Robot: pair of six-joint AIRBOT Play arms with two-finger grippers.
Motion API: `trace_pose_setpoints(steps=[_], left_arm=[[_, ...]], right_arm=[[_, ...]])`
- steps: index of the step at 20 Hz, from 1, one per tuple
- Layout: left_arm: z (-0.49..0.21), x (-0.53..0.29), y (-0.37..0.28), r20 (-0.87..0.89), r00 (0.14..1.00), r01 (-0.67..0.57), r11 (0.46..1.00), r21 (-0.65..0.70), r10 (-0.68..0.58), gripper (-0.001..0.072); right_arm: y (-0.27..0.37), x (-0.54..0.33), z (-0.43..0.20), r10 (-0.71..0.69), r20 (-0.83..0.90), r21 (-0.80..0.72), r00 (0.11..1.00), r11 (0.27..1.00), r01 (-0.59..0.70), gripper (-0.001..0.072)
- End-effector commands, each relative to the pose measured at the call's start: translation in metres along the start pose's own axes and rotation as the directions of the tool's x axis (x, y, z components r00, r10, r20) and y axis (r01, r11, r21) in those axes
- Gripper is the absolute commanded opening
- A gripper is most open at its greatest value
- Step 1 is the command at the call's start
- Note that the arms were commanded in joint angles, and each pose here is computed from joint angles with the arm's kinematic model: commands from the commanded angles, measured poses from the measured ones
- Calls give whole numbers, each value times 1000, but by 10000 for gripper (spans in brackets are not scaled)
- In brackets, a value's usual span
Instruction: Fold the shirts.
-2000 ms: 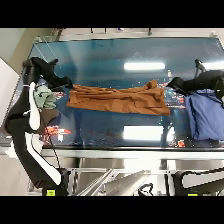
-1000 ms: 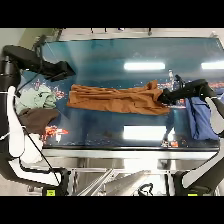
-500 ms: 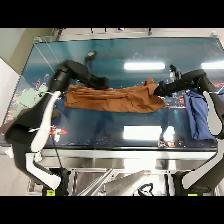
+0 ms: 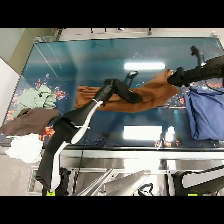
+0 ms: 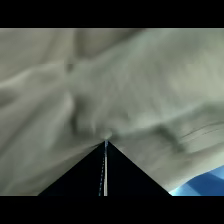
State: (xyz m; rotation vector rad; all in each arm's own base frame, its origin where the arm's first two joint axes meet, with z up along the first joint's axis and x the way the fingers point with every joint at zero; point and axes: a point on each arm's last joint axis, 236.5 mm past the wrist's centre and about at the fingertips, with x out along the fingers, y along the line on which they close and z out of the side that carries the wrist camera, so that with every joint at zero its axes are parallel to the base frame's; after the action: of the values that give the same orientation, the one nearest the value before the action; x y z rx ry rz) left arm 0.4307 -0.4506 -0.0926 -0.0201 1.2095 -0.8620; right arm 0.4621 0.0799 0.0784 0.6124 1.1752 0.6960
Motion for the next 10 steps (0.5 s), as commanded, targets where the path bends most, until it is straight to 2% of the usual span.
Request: trace_pose_setpoints(steps=[1,5,8,10], left_arm=[[3,28,-26,28,999,22,999,24,-23,16],[7,-23,-31,10,998,56,998,-12,-56,16],[13,-140,-36,-19,997,77,996,39,-76,16],[25,-229,-30,62,997,51,998,47,-54,16]], right_arm=[[15,-14,-3,3,-1,-8,1000,1000,-3,22],[30,4,-10,19,-44,-21,999,1000,-20,22],[61,29,-16,52,-79,-45,995,997,-56,22],[96,59,-9,95,-50,-77,994,992,-99,22]])
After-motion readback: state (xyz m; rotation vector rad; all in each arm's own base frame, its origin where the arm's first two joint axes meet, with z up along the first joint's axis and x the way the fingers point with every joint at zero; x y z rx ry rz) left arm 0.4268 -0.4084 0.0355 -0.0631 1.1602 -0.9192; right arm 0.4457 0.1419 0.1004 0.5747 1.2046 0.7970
